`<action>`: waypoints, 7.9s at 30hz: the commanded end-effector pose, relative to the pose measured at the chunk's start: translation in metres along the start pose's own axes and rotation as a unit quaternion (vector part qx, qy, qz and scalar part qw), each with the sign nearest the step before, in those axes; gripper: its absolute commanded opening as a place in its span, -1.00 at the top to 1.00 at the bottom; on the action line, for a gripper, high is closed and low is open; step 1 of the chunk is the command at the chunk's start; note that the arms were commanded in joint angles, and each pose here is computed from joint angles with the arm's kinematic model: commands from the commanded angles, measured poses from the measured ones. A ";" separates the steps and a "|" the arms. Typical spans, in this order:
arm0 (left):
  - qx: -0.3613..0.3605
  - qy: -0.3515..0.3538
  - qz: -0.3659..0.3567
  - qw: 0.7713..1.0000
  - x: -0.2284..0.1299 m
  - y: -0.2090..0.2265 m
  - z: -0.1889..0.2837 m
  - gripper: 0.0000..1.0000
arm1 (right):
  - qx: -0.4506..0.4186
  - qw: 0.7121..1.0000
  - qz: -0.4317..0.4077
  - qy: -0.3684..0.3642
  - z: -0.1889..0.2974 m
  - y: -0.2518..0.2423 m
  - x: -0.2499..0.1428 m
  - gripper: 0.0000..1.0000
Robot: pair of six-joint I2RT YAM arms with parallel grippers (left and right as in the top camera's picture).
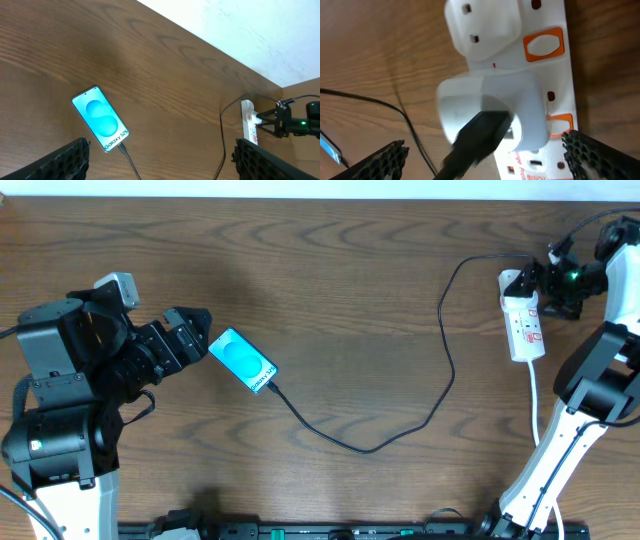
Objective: Plug charger to phone and switch on socket
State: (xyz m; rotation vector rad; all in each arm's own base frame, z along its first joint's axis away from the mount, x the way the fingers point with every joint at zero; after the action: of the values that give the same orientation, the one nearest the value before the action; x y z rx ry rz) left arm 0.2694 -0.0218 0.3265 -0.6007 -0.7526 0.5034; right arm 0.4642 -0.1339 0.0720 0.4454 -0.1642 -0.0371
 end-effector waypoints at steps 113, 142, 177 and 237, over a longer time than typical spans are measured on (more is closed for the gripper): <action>0.000 -0.010 -0.005 1.000 0.004 -0.003 0.004 -0.85 | -0.223 0.906 0.179 -0.311 0.308 0.292 -0.081 -0.99; 0.138 -0.038 -0.015 0.990 -0.024 0.042 0.028 -0.85 | -0.223 0.906 0.179 -0.311 0.308 0.292 -0.081 -0.99; -0.003 -0.349 -0.087 0.933 -0.084 0.153 -0.053 -0.85 | -0.223 0.906 0.179 -0.311 0.308 0.292 -0.081 -0.99; 0.027 -0.316 -0.129 0.940 -0.094 0.161 -0.062 -0.85 | -0.139 0.795 0.257 -0.531 0.238 0.298 -0.038 -0.99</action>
State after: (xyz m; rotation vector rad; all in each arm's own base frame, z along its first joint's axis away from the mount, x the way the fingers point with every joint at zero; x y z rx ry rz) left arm 0.2241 0.0149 0.1559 -0.3053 -1.4502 0.4730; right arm 0.3991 0.0270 0.4291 -0.0232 -1.3263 0.2036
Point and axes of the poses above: each gripper's point midway between its finger pads, its own z axis back along the fingers, its own y axis along the line the jaws close on, x = y × z, the point moved 2 cm from there along z, back along the fingers, and after that the axes turned 12 degrees about z, right-handed, at the moved point
